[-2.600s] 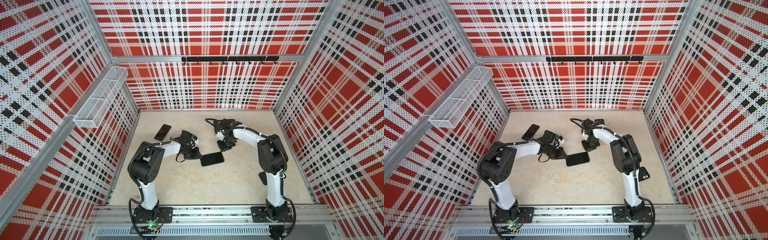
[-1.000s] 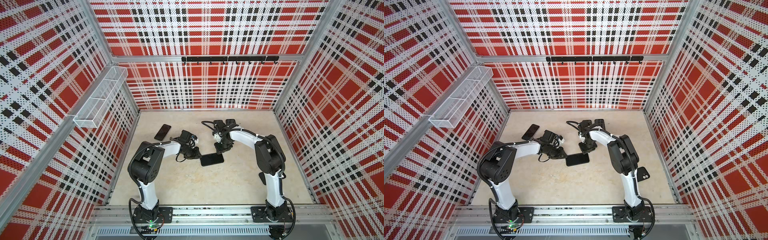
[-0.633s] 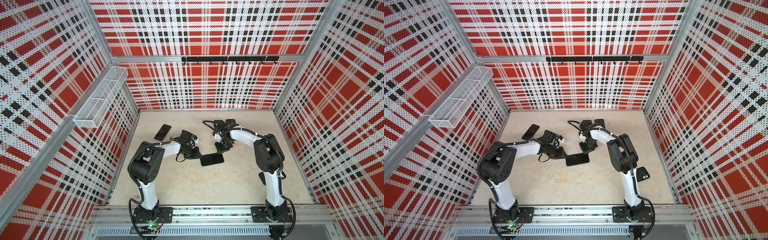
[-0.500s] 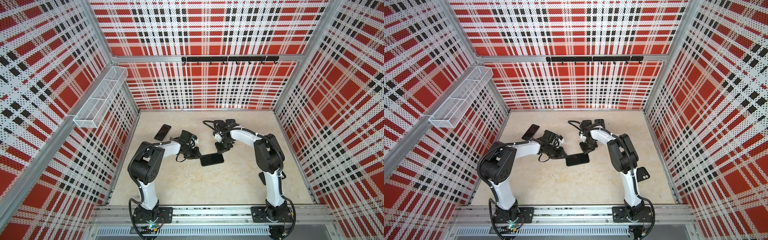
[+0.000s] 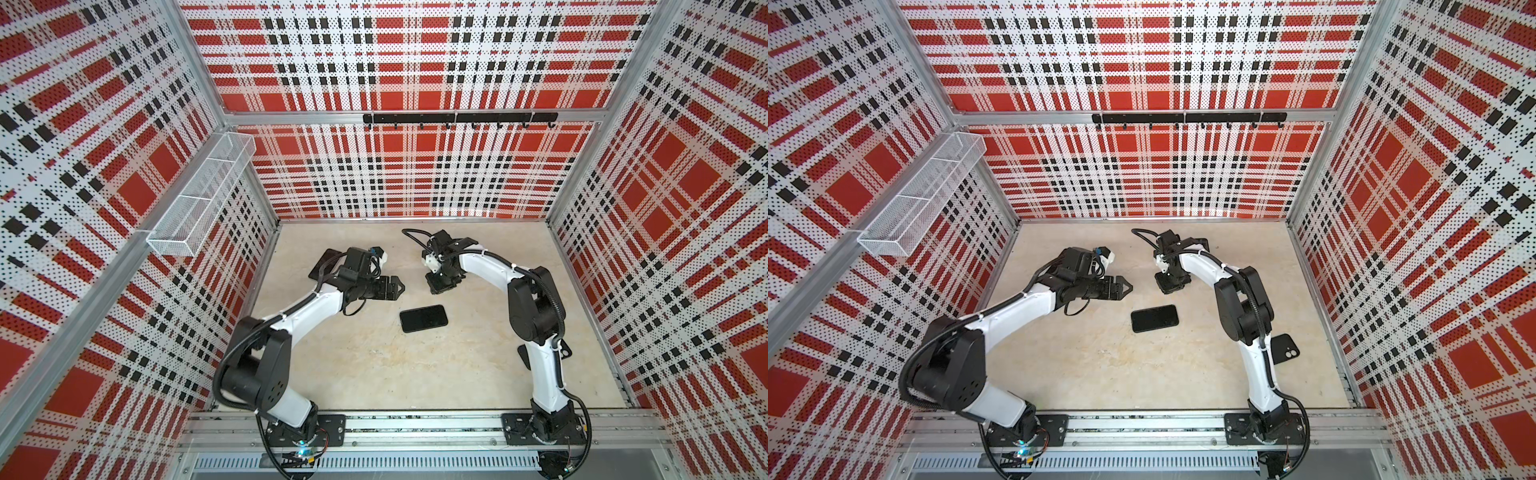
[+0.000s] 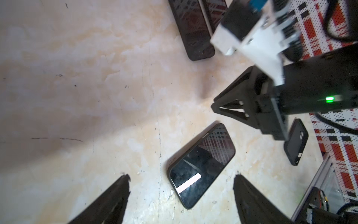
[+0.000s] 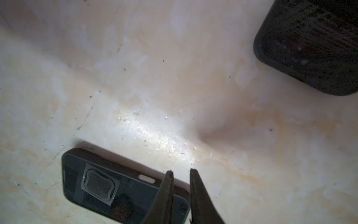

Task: Put the phone into the phone case
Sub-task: 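Release the case edge and raise the left gripper while the right draws back, then close the left gripper on the cased phone while the right moves away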

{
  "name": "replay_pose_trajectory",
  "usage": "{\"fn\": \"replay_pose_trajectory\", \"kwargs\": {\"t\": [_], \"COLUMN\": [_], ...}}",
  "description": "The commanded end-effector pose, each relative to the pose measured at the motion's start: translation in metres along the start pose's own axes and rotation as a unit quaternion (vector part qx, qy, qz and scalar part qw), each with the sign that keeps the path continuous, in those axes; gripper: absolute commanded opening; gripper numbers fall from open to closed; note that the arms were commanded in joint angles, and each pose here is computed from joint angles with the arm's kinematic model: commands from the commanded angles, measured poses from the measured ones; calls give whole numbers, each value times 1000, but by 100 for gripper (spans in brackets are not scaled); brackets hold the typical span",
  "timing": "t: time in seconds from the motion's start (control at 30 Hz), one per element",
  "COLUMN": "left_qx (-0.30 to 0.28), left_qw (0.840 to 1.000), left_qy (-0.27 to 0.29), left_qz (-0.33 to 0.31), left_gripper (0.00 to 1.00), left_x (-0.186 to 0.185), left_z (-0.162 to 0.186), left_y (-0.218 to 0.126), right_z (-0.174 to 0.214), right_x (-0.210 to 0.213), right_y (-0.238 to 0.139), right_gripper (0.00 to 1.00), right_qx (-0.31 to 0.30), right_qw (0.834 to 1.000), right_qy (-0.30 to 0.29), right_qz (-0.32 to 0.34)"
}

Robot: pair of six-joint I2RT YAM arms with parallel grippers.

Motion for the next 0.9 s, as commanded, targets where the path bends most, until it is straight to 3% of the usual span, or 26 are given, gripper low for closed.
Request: {"fn": "replay_pose_trajectory", "kwargs": {"t": [0.0, 0.27, 0.57, 0.77, 0.87], "left_qx": [-17, -51, -62, -55, -33], "left_qw": [999, 992, 983, 984, 987], "left_qy": [-33, -109, -164, -152, -127], "left_qz": [-19, -31, -55, -73, -98], "left_gripper": [86, 74, 69, 78, 88], "left_x": [-2, -4, -1, -12, -21], "left_z": [22, 64, 97, 104, 107], "left_y": [-7, -29, -28, -17, -6], "right_z": [10, 52, 78, 81, 91], "right_x": [-5, 12, 85, 54, 23], "right_y": [15, 14, 11, -26, -49], "right_gripper": [15, 12, 15, 18, 31], "right_qx": [29, 54, 3, -48, -85], "right_qw": [1000, 999, 986, 988, 986], "right_qy": [-7, -1, 54, 90, 121], "right_qz": [9, -5, -160, -117, -80]}}
Point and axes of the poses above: each gripper's point midway between its finger pads, its own y axis out along the fingers, its own x axis along the line the jaws close on, z = x × y, the point moved 9 cm from there along -y, back along the fingers, and after that the axes turned 9 degrees about -y, right-handed, at the moved point
